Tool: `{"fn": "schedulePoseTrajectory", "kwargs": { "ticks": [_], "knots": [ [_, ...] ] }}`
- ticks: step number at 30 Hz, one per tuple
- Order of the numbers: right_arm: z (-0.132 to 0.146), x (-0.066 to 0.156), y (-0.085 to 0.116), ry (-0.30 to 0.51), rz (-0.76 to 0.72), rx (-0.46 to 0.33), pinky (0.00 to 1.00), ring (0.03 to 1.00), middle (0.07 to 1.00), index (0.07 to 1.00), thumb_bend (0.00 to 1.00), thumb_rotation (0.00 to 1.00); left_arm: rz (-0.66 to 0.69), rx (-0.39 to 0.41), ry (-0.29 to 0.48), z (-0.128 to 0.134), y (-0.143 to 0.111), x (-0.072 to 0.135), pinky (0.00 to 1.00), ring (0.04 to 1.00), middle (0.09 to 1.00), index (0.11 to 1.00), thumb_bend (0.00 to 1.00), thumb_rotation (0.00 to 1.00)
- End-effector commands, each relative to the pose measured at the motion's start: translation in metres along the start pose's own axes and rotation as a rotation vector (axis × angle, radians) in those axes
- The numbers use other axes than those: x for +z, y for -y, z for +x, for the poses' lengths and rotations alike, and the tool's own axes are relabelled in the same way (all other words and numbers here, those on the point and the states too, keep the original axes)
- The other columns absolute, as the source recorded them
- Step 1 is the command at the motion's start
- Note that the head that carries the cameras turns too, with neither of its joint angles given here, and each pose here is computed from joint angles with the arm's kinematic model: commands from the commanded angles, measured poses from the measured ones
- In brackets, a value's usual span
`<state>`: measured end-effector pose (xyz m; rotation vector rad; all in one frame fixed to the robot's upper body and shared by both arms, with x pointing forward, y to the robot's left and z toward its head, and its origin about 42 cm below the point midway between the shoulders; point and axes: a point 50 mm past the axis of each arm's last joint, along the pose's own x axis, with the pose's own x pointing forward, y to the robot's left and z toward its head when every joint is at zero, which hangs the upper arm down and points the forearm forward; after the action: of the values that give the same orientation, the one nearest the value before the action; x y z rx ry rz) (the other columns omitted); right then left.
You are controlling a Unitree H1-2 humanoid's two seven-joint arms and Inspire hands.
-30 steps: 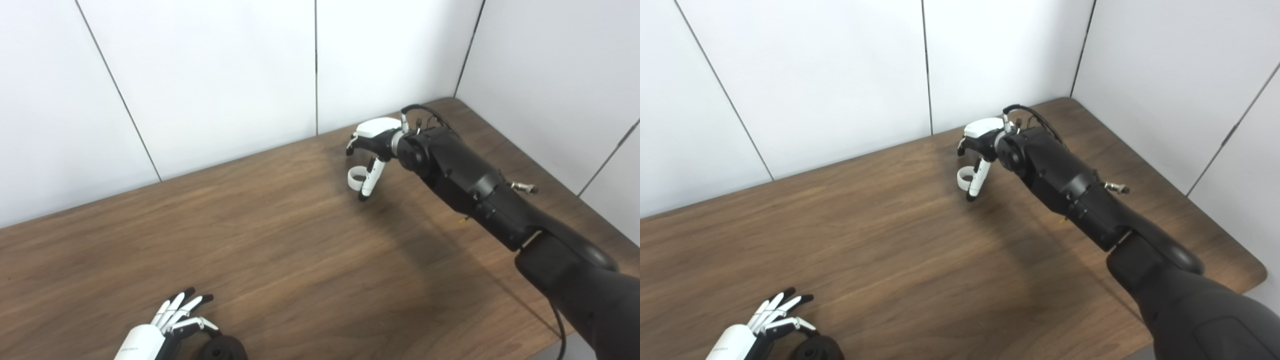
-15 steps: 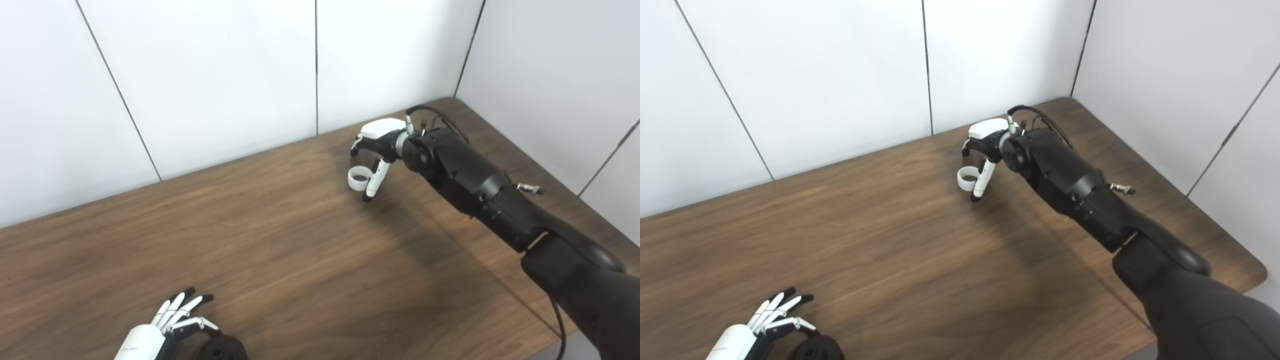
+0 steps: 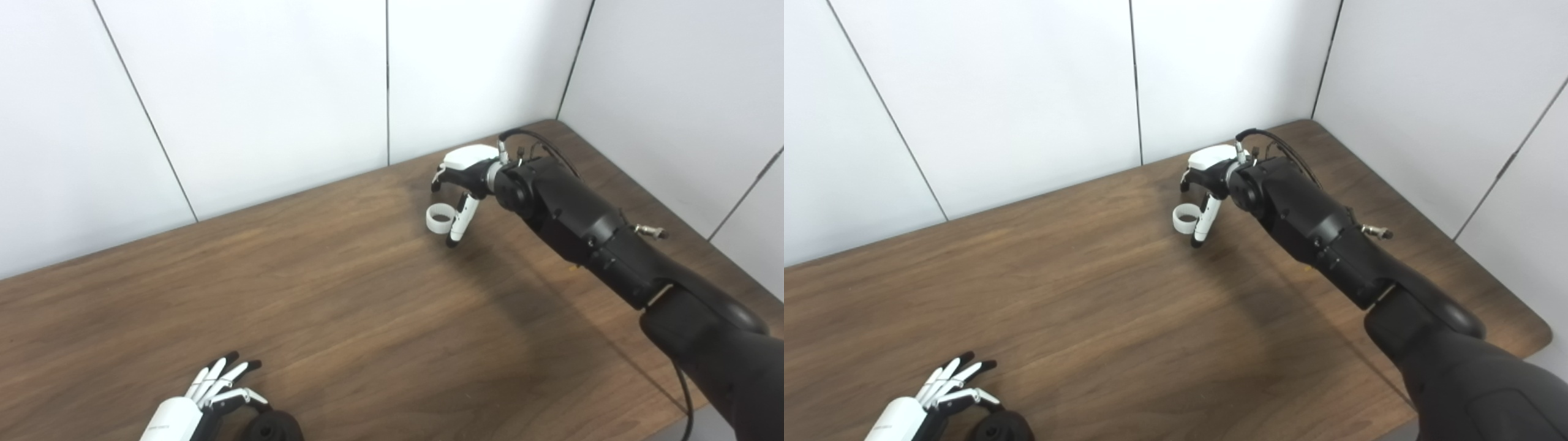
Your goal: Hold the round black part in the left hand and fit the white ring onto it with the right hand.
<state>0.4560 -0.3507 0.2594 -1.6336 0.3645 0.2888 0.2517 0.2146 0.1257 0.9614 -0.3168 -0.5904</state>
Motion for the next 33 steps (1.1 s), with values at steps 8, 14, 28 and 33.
{"fn": "schedulePoseTrajectory", "kwargs": {
  "ticks": [8,14,28,33],
  "knots": [
    [-0.008,-0.008,0.029,-0.012,0.000,-0.096,0.95,1.000,0.982,0.842,0.98,0.41,0.024,-0.051,-0.026,-0.002,0.003,-0.003,1.00,0.988,0.905,0.480,0.52,0.05],
    [-0.008,-0.006,0.028,-0.006,0.002,-0.098,0.96,1.000,0.980,0.841,0.97,0.40,0.024,-0.049,-0.026,-0.003,0.003,-0.003,1.00,0.989,0.905,0.480,0.52,0.05],
    [-0.002,0.000,0.015,0.073,0.005,-0.239,0.85,0.940,0.847,0.484,0.52,0.14,0.013,-0.049,-0.044,-0.005,0.001,-0.006,1.00,1.000,0.911,0.480,0.52,0.05],
    [-0.001,0.000,0.014,0.068,0.006,-0.237,0.87,0.950,0.851,0.481,0.51,0.14,0.003,-0.040,-0.045,-0.006,0.001,-0.007,1.00,0.996,0.904,0.479,0.52,0.05]
  ]
}}
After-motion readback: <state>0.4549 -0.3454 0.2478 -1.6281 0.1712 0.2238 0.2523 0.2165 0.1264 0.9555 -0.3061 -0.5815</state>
